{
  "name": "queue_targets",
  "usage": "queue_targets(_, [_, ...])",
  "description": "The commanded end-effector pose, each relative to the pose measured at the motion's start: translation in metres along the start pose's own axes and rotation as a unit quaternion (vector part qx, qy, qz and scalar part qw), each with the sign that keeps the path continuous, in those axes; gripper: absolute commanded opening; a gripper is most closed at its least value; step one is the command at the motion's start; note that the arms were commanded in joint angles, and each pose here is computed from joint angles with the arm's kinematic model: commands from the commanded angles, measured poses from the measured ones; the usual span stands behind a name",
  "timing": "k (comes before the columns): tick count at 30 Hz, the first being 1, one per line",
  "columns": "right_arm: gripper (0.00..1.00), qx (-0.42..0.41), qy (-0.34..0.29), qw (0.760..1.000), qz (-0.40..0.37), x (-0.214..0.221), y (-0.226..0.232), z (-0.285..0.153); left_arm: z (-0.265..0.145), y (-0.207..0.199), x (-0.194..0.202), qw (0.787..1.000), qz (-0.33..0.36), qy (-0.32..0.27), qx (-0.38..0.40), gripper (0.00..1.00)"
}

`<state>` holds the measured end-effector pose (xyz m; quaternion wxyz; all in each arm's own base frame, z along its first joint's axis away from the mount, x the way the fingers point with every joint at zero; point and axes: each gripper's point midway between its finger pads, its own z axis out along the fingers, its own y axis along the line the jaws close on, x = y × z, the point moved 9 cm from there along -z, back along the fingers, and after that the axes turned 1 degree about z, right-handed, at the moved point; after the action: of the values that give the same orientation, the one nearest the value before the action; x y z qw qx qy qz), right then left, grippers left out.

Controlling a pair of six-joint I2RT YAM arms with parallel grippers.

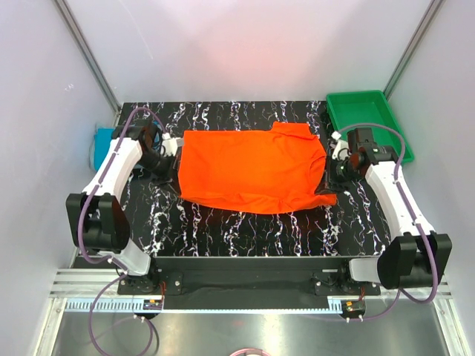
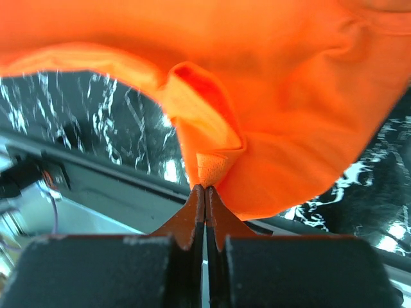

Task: Fold and stack the t-shirts
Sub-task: Flatten the tshirt out, then fold the tshirt

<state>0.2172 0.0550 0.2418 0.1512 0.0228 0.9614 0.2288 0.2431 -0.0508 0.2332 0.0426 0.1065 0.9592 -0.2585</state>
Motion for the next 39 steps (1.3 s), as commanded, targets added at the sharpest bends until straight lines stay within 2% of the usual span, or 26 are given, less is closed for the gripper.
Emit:
queue_targets(1, [0.0,0.019,-0.039,0.999,0.031,-0.015,-0.01,-0.005,-0.004,0.01,-0.009,0.999,0.0,-0.016,-0.031,0.0])
queue_targets(4, [0.0,0.037,-0.056,0.996,0.054,-0.025,-0.025,0.0,0.001,0.022,-0.014,0.998,-0.015,-0.014,-0.057,0.0])
queue_targets(11, [0.0,0.056,-0.076,0.995,0.038,-0.046,-0.037,0.011,0.009,0.043,-0.027,0.995,-0.031,0.013,-0.093,0.0])
queue_targets(22, [0.0,0.072,-0.097,0.993,0.009,-0.077,-0.048,0.026,0.019,0.059,-0.059,0.994,-0.031,0.019,-0.107,0.0])
queue_targets(33, [0.0,0.058,-0.122,0.991,-0.017,-0.137,-0.053,0.047,0.024,0.059,-0.087,0.994,-0.012,0.005,-0.104,0.0])
queue_targets(39, [0.0,0.059,-0.122,0.99,-0.026,-0.155,-0.057,0.058,0.033,0.056,-0.095,0.994,-0.002,0.008,-0.106,0.0])
